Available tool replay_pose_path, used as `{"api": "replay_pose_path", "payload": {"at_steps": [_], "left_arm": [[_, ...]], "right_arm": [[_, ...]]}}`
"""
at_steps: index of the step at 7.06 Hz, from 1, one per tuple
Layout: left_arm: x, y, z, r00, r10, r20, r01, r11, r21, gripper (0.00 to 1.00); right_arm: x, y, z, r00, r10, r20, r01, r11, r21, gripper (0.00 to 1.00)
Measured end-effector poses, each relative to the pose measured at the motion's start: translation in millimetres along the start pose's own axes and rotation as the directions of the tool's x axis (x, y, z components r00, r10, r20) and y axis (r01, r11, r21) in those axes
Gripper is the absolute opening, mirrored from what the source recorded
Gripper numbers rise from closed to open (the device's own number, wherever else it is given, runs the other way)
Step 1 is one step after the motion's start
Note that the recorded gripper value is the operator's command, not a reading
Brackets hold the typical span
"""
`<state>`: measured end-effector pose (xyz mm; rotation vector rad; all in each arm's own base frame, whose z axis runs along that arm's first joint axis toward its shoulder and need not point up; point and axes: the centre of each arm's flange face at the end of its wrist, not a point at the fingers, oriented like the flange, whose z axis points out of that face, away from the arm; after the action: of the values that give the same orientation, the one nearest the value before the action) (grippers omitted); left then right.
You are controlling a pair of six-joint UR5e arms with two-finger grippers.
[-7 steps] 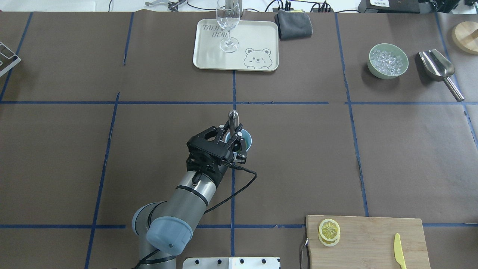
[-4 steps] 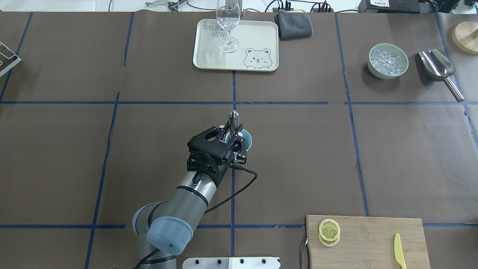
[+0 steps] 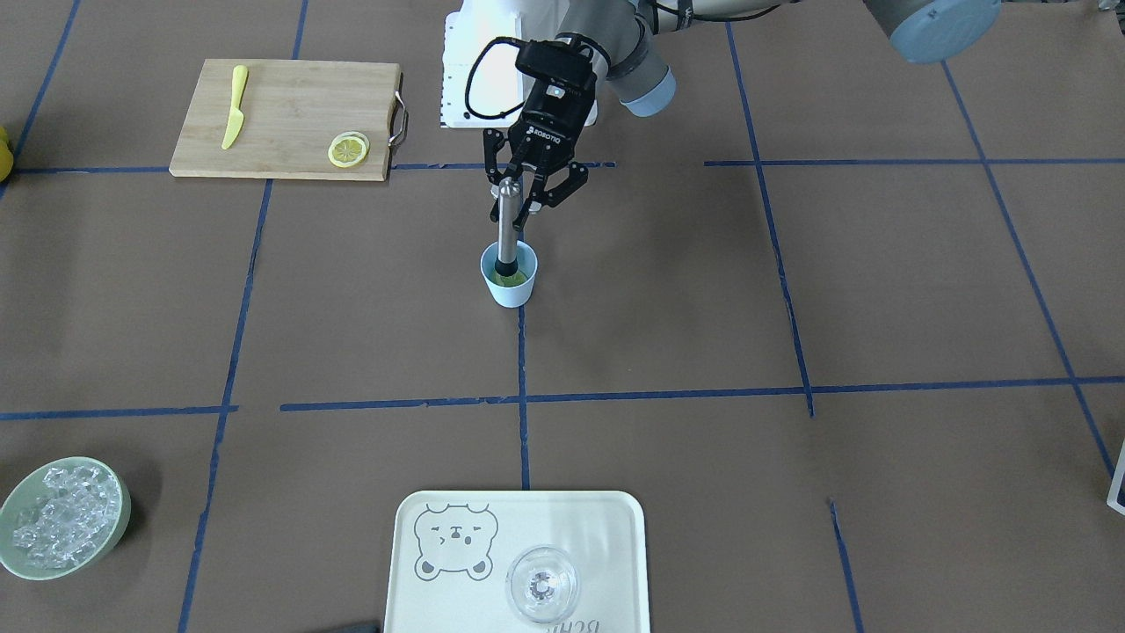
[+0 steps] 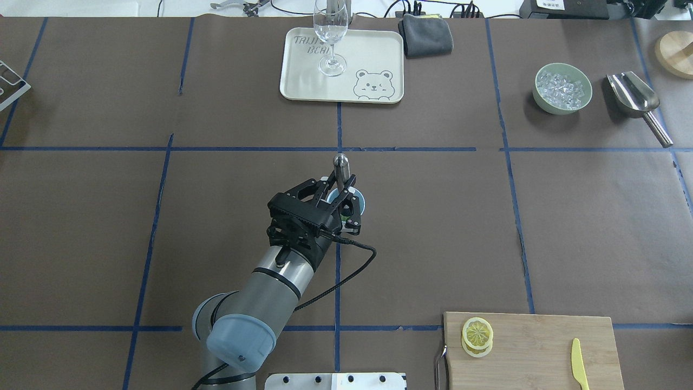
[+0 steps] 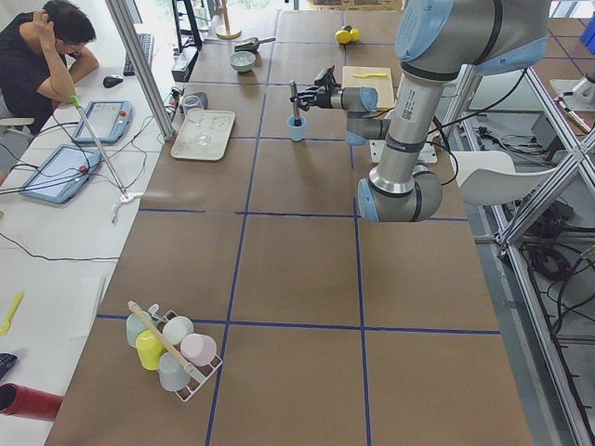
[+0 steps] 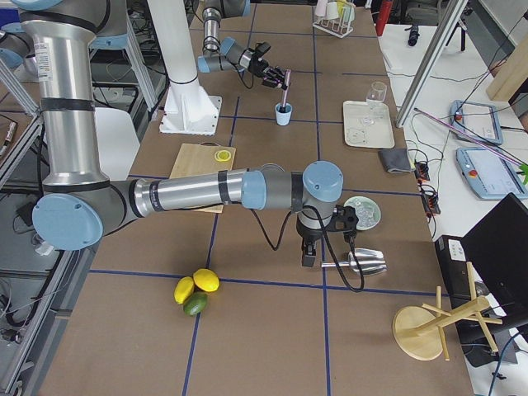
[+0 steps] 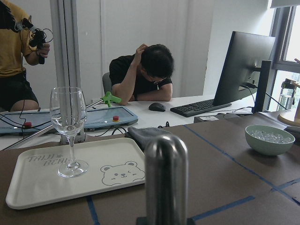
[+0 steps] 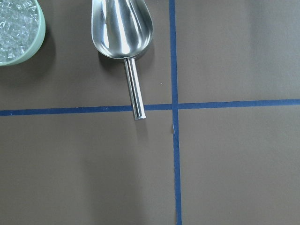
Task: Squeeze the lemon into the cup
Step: 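Press the muddler down into the cup onto the lemon slice with the left gripper, then lift the muddler out of the cup and move it back toward its spot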
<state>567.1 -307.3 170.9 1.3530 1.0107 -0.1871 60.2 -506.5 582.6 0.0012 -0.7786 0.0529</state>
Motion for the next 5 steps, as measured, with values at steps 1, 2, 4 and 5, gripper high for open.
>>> {"api": "replay_pose_path", "payload": {"at_steps": [1,2,4,5], "left_arm": [[0.6,-14.0,-5.6,1.000,0.013,-0.011,-0.013,1.000,0.016,0.00],[0.3,-30.9,-12.9,0.999,0.029,-0.023,-0.028,0.999,0.036,0.00],[-1.9,-63.2,-25.4,0.999,0.028,-0.041,-0.025,0.997,0.076,0.00],[-5.9,-83.0,-30.2,0.999,0.013,-0.050,-0.008,0.995,0.099,0.00]], "right_arm": [[-0.6,-0.3,-0.6,1.000,-0.001,0.000,0.001,1.000,0.001,1.00],[-1.6,-0.6,-1.4,1.000,-0.003,0.001,0.003,1.000,0.003,1.00],[-2.1,-1.0,-2.1,1.000,-0.004,0.000,0.004,1.000,0.004,1.00],[-2.4,-1.3,-2.4,1.000,-0.005,0.000,0.005,1.000,0.005,1.00]]}}
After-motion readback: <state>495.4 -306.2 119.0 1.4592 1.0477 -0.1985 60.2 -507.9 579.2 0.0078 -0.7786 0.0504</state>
